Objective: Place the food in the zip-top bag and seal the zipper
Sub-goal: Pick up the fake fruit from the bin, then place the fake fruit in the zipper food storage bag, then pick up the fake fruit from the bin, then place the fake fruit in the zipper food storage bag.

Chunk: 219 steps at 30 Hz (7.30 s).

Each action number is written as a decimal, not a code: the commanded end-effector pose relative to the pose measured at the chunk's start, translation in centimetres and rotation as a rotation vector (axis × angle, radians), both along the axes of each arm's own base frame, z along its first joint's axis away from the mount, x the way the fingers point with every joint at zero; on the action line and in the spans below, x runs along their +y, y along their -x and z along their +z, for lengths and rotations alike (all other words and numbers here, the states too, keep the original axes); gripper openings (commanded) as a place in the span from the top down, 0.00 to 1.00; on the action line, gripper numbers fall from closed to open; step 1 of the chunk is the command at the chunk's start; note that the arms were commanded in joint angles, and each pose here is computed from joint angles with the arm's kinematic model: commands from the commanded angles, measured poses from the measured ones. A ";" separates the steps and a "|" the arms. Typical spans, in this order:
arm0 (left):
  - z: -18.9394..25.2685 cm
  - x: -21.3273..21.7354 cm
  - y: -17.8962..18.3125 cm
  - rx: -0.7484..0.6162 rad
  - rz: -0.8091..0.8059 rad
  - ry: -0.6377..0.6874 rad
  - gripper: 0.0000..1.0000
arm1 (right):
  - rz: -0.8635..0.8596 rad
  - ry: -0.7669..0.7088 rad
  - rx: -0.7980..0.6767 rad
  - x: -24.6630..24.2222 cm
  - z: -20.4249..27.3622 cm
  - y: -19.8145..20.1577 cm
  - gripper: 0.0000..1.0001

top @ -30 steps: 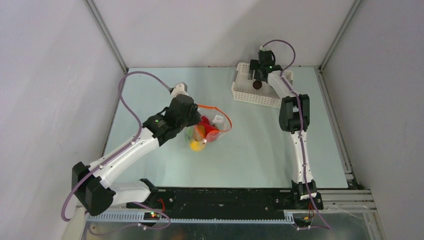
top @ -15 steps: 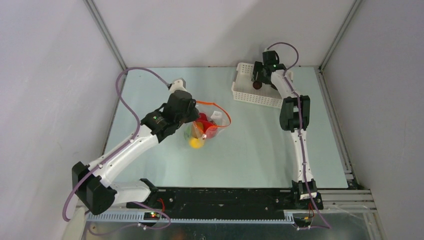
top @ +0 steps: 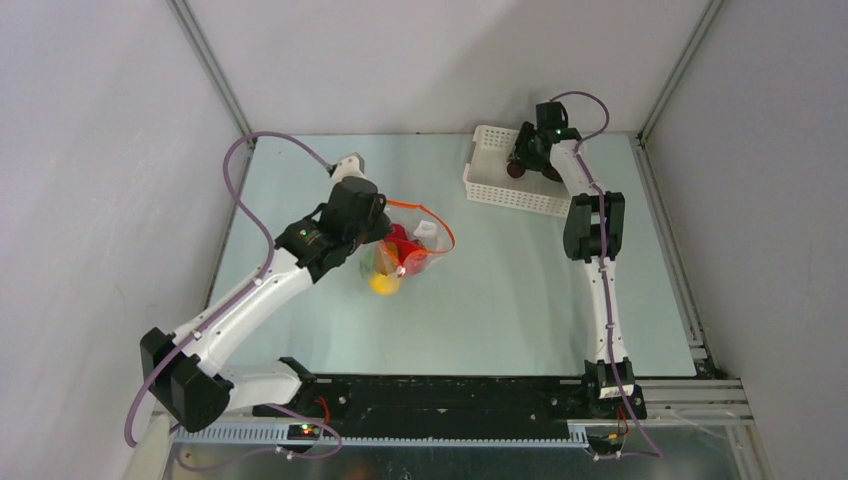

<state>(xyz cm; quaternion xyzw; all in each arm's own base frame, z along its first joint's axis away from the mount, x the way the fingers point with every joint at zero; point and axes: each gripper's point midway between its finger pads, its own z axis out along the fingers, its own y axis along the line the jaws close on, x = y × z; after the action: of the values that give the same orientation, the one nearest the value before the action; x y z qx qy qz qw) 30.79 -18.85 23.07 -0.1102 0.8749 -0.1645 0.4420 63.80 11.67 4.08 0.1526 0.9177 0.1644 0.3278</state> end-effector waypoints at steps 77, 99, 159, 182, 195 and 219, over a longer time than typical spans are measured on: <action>2.8 -3.7 0.5 -0.121 -0.159 0.229 1.00 | 0.737 0.015 -0.478 22.1 24.3 36.6 0.01; 3.0 -2.7 0.8 -0.122 -0.141 0.187 1.00 | 0.122 0.124 -0.344 2.3 21.7 24.3 0.01; 2.6 -2.3 0.4 -0.074 -0.078 0.187 1.00 | -1.004 -0.022 -0.208 -11.8 3.7 2.3 0.03; 2.6 -1.9 0.2 -0.074 -0.052 0.173 1.00 | -0.846 -0.141 -0.334 -10.2 7.3 0.8 0.60; 3.3 -2.5 -0.4 -0.103 -0.071 0.177 1.00 | -0.398 -0.149 -0.504 -4.6 15.3 7.1 0.68; 2.4 -4.1 -0.6 -0.088 -0.125 0.214 1.00 | 0.816 -0.306 -0.720 11.9 28.3 34.2 0.72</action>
<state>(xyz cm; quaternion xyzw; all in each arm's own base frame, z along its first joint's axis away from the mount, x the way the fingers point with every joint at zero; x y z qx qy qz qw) 30.57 -21.80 22.81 -0.0981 0.8618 -0.2482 0.4314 36.09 18.87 30.77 -0.1005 0.7396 0.3885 0.5404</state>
